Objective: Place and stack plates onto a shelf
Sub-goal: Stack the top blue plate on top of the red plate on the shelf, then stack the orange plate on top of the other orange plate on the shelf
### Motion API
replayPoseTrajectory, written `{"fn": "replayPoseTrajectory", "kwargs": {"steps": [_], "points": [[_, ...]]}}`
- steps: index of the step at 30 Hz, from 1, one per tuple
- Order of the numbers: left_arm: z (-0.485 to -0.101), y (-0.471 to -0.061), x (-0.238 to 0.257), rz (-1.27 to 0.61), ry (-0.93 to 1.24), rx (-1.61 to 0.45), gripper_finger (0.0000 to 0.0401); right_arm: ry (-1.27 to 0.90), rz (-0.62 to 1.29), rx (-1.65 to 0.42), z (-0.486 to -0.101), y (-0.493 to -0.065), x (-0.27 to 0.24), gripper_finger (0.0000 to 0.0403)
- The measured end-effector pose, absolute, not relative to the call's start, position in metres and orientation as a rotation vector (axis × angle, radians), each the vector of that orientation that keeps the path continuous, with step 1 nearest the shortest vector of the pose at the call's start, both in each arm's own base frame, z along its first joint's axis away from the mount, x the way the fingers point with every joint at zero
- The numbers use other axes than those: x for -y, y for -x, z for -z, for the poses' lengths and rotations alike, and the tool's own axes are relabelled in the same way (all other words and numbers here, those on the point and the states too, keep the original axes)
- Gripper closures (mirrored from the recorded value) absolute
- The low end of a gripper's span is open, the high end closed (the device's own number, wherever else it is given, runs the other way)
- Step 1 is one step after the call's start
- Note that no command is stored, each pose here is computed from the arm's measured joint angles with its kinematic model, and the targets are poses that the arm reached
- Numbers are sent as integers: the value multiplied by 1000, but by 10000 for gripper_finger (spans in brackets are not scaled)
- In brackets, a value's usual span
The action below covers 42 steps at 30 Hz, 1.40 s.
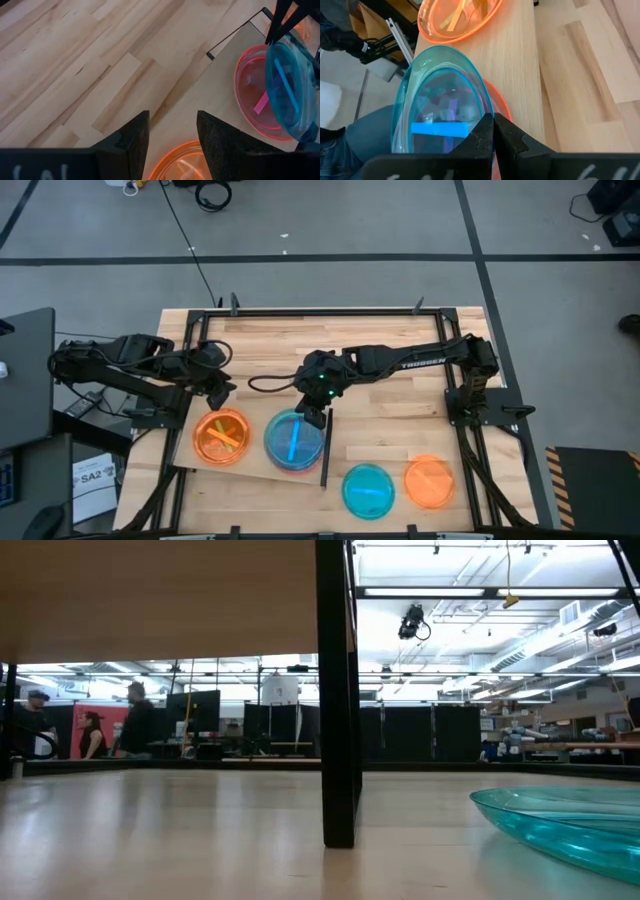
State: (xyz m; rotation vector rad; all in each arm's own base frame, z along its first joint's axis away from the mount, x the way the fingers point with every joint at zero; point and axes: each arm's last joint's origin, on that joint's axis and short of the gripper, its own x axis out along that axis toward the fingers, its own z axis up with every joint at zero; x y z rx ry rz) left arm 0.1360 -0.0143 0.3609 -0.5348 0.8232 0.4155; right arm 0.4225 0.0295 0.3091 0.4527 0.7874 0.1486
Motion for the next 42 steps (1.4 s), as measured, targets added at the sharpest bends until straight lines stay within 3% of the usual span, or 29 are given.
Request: {"fn": "replayPoseTrajectory", "kwargs": {"steps": [14, 32, 42], "points": [[-361, -136, 14, -408, 519, -825, 229, -453, -144, -786, -309, -422, -29, 359], [-361, -136, 14, -409, 520, -825, 229, -451, -144, -784, -309, -422, -29, 272], [-361, -136, 14, -408, 520, -825, 229, -451, -145, -784, -310, -422, -29, 248]]}}
